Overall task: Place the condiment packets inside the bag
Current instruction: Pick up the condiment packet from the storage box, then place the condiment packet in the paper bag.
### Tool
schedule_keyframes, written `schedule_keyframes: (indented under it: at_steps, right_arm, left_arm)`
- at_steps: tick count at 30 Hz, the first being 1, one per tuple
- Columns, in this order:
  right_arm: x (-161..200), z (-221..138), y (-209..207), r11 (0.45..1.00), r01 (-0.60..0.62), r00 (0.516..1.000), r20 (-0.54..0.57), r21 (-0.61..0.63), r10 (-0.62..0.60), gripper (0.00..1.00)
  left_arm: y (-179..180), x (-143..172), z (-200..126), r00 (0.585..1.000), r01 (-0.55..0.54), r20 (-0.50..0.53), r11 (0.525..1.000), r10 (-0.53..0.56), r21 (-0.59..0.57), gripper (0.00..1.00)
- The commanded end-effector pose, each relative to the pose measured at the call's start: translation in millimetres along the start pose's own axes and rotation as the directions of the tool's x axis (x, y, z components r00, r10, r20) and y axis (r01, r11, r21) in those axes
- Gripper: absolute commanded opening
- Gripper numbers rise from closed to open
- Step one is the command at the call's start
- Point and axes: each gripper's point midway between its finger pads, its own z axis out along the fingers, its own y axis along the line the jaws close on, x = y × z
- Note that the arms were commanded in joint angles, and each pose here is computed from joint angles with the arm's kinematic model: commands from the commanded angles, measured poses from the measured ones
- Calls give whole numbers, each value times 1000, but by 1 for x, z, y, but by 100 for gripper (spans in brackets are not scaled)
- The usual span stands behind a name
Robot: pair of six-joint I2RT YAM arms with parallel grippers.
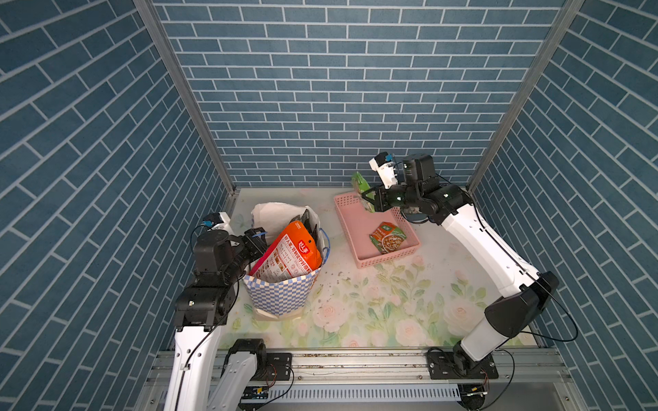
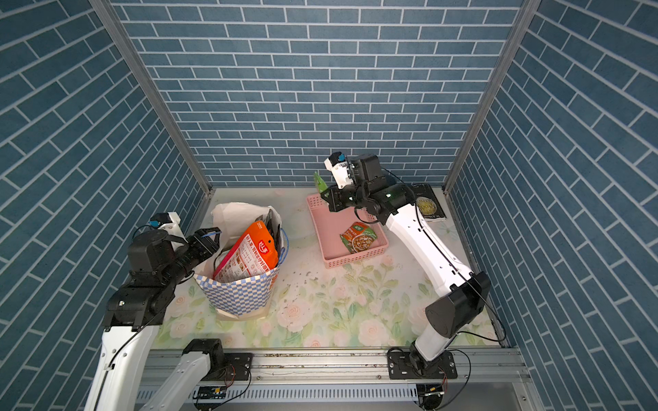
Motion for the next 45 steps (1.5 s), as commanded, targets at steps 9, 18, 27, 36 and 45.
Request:
schedule_keyframes:
  at_steps: [9, 18, 27, 36, 45]
  right_arm:
    - [-14, 13, 146, 883, -18, 997, 56, -470, 51, 0]
    - [40, 73, 190, 812, -165, 985, -142, -560, 101, 0]
    - [91, 109, 177, 829, -308, 935, -311, -466, 173, 29]
    - [62, 78, 151, 919, -152, 975, -206, -363, 80, 67]
    - [114, 23, -101, 940, -58, 945, -284, 337, 160, 83]
  left_arm:
    - [-5, -3, -2, 1000, 7, 29, 999, -8, 35, 58]
    - [-5, -3, -3, 999, 9, 36, 999, -11, 39, 58]
    - [-6, -5, -5, 999, 7, 49, 999, -9, 39, 59]
    - [-5, -5, -3, 999, 5, 47, 999, -7, 38, 61]
    - [-3, -2, -3, 999, 2, 35, 1000, -3, 29, 63]
